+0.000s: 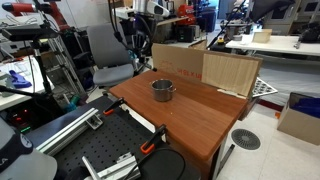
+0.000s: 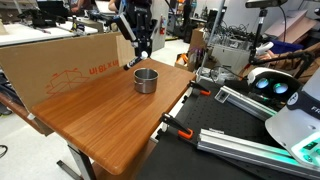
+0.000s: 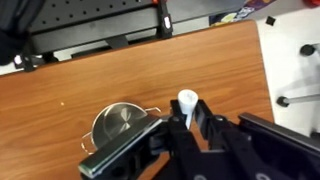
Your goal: Remove the marker from the bowl and put it on the table
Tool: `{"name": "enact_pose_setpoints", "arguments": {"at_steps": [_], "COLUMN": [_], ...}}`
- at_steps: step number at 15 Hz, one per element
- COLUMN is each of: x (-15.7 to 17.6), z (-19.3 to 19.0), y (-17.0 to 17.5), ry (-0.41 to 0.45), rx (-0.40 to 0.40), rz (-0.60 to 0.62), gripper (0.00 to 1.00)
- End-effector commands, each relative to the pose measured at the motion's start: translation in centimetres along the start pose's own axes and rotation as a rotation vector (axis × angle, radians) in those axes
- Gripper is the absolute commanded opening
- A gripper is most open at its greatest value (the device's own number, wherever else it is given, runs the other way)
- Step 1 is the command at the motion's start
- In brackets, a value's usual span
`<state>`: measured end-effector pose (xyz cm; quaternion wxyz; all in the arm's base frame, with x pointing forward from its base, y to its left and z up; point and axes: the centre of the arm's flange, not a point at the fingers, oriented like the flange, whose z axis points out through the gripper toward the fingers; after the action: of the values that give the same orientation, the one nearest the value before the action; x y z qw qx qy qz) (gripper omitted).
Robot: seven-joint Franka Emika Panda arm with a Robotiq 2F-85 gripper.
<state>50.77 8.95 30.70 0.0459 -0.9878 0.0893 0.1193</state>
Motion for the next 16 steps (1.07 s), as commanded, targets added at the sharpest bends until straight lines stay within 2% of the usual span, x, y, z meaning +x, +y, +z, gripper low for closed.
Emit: {"name": "enact_pose_setpoints", "arguments": {"at_steps": [1, 9, 16], "x": [0.4, 2.3, 4.4], "z": [1.2, 5.7, 10.3], "y": [-1.0, -3.7, -4.8], "ry": [0.036, 0.103, 0.107], "rx": [-0.004, -0.002, -0.055], "rz": [0.003, -0.032, -0.032], "gripper": [0.05, 0.05, 0.05]}}
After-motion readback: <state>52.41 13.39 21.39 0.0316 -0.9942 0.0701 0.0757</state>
